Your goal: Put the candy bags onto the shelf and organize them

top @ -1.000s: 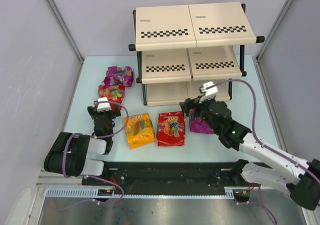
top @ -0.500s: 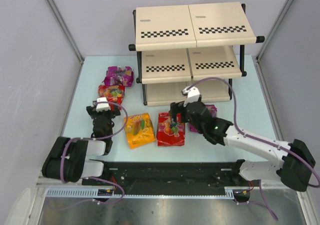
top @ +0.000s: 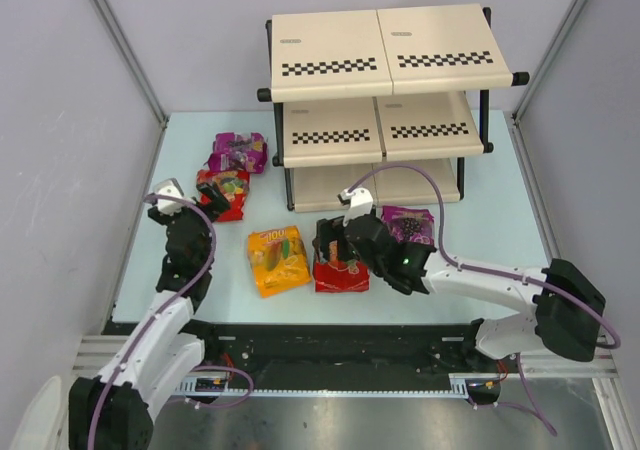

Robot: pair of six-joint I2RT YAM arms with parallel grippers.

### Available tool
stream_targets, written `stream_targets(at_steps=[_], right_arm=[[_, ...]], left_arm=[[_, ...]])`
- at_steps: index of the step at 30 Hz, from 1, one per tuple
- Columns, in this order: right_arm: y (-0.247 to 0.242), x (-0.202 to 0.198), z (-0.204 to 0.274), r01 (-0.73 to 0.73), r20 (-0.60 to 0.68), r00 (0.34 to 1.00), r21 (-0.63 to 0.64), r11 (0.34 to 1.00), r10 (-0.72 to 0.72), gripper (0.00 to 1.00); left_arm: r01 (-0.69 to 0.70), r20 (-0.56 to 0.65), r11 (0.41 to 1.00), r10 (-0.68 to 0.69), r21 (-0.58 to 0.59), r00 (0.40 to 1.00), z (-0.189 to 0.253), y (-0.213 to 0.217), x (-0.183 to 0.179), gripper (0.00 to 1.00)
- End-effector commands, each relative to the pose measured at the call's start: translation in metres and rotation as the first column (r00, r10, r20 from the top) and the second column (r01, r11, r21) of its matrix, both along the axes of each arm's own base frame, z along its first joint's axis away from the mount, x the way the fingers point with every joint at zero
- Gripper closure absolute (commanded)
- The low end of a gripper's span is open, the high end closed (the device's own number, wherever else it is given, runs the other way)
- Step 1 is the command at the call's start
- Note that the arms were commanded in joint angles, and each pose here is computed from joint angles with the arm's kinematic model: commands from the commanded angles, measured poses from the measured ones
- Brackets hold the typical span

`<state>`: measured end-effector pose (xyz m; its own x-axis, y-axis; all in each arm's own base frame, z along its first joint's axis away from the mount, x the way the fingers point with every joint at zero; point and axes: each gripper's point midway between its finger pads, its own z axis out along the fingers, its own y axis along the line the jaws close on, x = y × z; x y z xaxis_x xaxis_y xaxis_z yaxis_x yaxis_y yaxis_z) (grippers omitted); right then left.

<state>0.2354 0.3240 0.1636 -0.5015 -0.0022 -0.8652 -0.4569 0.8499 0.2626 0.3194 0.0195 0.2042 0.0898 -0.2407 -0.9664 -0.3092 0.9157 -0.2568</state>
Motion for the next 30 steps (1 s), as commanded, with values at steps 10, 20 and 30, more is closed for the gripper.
stream_targets(at_steps=[10, 20, 30], right_arm=[[0.087, -0.018, -0.019, -0.091, -0.103, 0.989, 0.16, 0.983, 0.109, 0.05], [0.097, -0.013, -0.048, -0.065, -0.143, 0.986, 0.117, 0.991, 0.082, 0.12], [0.114, -0.018, -0.059, -0.112, -0.184, 0.972, 0.179, 0.977, 0.145, 0.35]], left_arm=[[0.256, -0.227, 0.909, -0.339, -0.33, 0.913, -0.019, -0.088, -0.049, 0.0], [0.284, -0.277, 0.823, -0.458, -0.492, 0.845, -0.066, -0.114, -0.099, 0.0], [0.283, -0.297, 0.767, -0.519, -0.576, 0.801, -0.104, -0.126, -0.123, 0.0]])
